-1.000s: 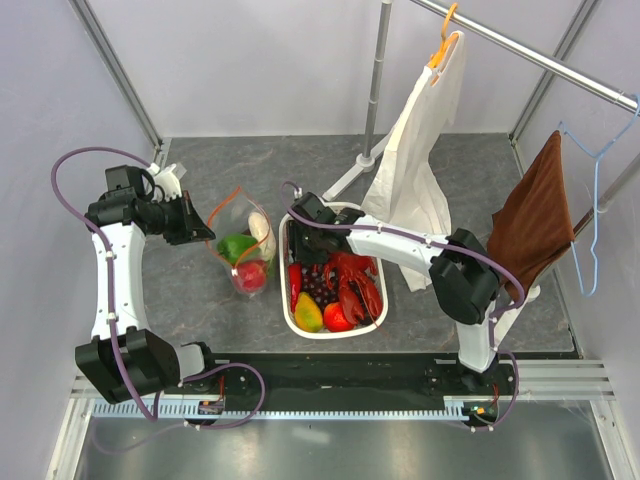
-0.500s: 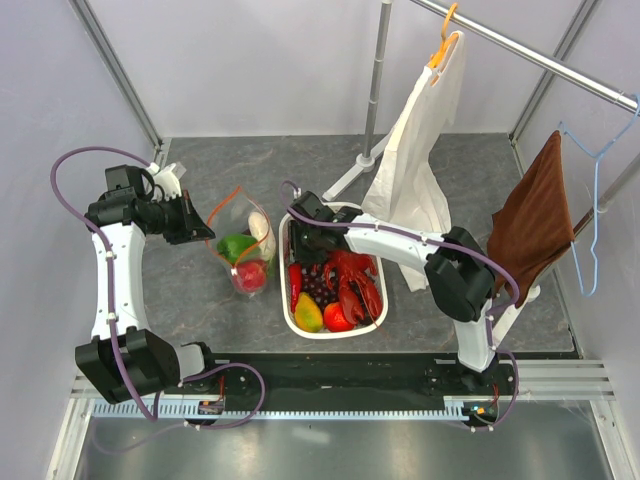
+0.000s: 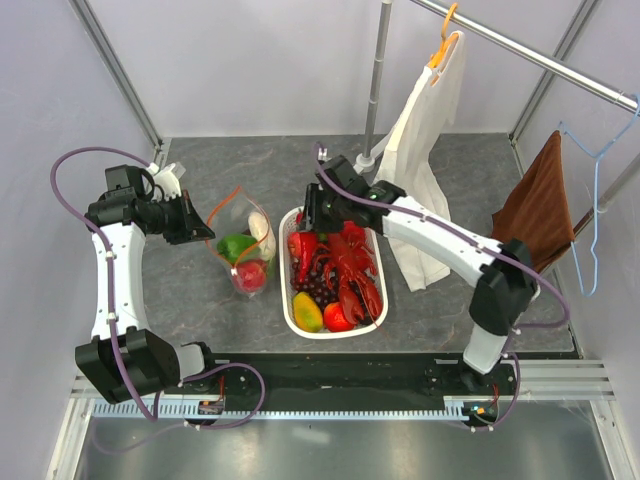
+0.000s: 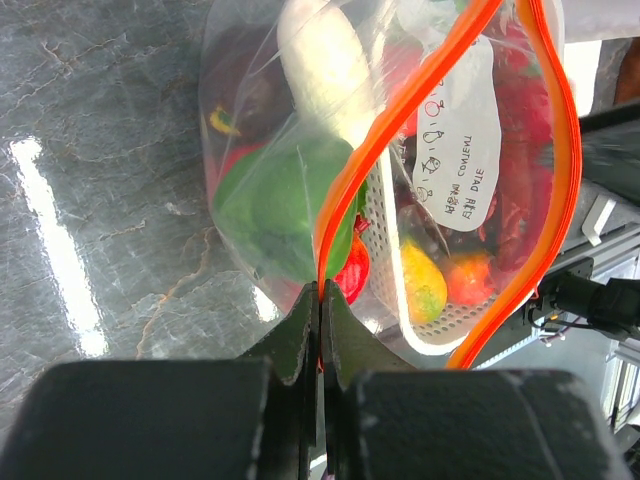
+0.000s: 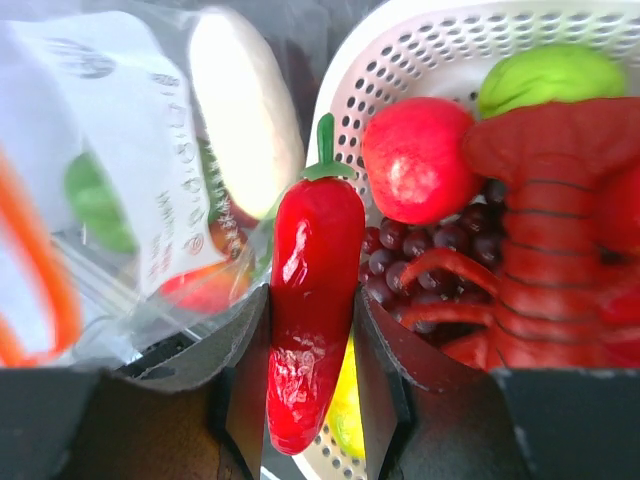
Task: Place the food in the zip-top bag and seal the zipper
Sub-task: Pick up the fake vegetable from the bin, then place the fake vegetable in the zipper food storage bag.
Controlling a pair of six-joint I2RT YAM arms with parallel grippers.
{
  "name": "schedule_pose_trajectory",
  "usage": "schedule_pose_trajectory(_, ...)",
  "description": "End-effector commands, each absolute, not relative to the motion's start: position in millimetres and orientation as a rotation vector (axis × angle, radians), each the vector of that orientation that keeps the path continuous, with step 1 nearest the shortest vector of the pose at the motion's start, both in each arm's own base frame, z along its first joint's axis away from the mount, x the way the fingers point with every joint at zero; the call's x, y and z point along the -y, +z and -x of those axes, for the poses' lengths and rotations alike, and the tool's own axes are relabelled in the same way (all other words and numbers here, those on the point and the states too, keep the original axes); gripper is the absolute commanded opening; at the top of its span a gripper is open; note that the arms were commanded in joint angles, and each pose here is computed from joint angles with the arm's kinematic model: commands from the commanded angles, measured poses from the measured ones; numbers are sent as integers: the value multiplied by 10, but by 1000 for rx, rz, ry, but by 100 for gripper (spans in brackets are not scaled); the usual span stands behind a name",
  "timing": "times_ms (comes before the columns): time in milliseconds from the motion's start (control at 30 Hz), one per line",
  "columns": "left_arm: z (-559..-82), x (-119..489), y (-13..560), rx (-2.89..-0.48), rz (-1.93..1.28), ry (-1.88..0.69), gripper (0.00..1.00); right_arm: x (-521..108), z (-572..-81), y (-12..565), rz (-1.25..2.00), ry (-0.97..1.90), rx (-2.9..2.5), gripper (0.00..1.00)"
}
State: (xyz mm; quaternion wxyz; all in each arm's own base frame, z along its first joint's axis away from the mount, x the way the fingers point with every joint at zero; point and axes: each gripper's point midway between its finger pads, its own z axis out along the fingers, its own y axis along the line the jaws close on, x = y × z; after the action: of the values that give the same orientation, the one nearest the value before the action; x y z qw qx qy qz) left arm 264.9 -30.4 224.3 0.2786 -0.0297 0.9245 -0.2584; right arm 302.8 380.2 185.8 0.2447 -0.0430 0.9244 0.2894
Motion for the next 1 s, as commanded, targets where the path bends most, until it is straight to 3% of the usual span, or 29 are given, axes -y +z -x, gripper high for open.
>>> schedule_pose_trajectory(0, -2681, 303, 2319, -2445, 80, -677, 2, -3521, -2956, 2243, 136, 780, -2428, 0)
schedule_pose_trajectory(133, -2673, 309, 2327, -2441, 78, -679, 2, -3487, -3088, 2674, 218, 797, -2248, 0)
schedule_pose_trajectory(367, -2667, 318, 2353, -2433, 81, -685, 2, -3751, -3500, 4121, 264, 857, -1764, 0)
schedule_pose_trajectory(500, -2670, 327, 2366, -2430, 81, -689, 2, -4084, -3272, 4739, 414, 880, -1406, 0)
schedule_pose_trajectory(567, -2674, 327, 2376, -2428, 83, -689, 2, -4231, -3103, 4623, 499, 900, -1304, 0)
schedule_pose_trajectory(600, -2673, 329, 2386, -2425, 81, -690, 2, -4228, -2928, 4947, 517, 913, -1115, 0)
schedule_pose_trajectory(733, -2670, 336, 2403, -2422, 75, -690, 2, -4552, -2452, 4705, 836, 1007, -891, 0)
schedule_pose_trajectory(967, -2677, 344, 2403, -2422, 78, -701, 2, -4862, -2213, 4159, 1201, 893, -590, 0)
